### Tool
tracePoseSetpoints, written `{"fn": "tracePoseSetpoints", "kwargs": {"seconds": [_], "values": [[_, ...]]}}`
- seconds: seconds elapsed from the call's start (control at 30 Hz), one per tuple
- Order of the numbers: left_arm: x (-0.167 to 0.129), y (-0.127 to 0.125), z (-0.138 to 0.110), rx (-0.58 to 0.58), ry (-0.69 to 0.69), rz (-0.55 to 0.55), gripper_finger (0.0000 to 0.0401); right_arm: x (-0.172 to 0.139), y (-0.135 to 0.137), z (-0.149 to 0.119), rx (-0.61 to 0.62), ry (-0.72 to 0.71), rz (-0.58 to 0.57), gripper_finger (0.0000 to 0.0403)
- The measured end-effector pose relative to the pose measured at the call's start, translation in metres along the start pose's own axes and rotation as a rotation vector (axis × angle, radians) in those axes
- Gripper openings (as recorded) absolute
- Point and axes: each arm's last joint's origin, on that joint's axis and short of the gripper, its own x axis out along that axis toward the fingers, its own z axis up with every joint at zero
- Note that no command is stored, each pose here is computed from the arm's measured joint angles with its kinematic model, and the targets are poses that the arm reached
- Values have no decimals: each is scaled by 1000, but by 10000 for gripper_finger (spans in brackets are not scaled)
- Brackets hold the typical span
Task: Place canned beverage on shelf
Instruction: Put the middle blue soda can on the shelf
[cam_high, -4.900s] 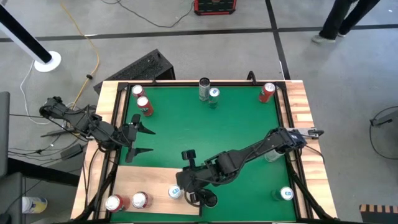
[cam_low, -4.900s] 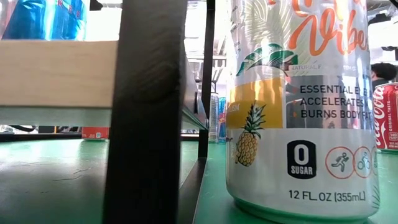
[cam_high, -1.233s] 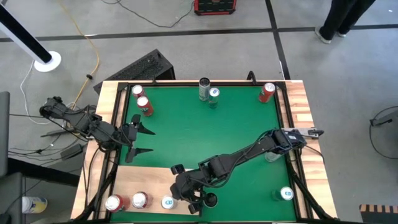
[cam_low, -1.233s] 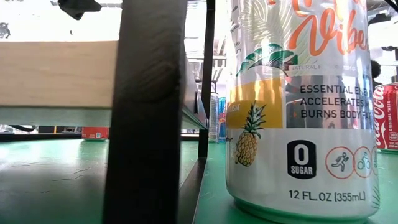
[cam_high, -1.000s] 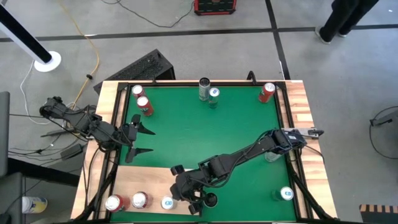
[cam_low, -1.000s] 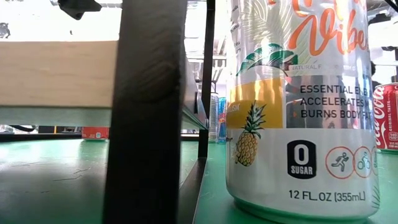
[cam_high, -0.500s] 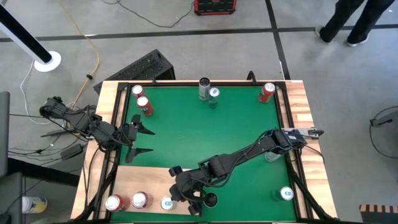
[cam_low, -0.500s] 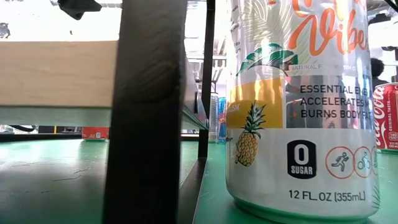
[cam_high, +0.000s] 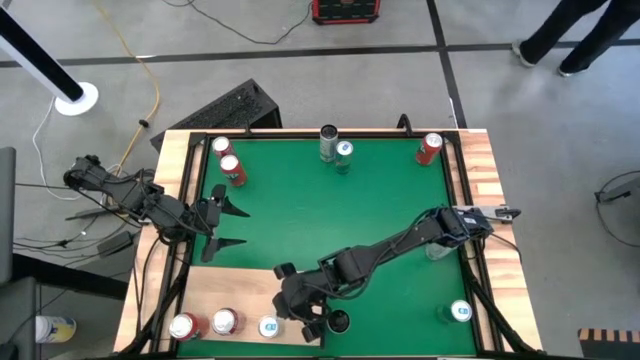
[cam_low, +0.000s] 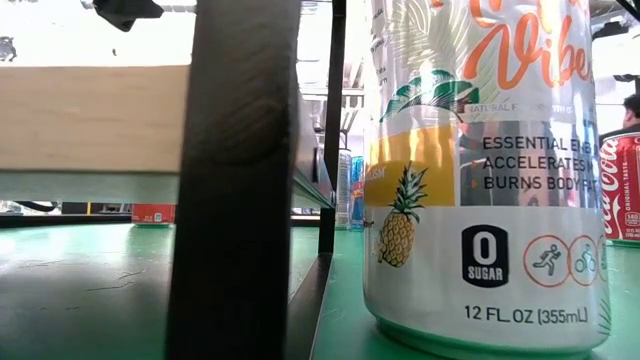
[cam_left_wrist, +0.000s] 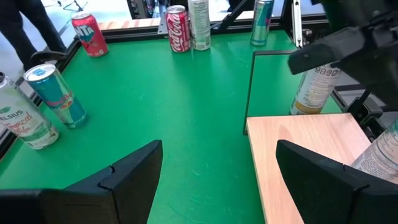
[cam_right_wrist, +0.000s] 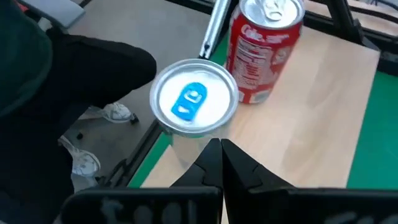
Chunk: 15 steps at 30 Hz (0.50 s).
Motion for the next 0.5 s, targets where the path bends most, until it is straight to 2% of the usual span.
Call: {"fn": "tracePoseSetpoints", "kwargs": {"seconds": [0.5], "values": [[0, 0, 0, 0, 1, -9, 300, 0, 1, 3, -35, -28, 29, 19]]}}
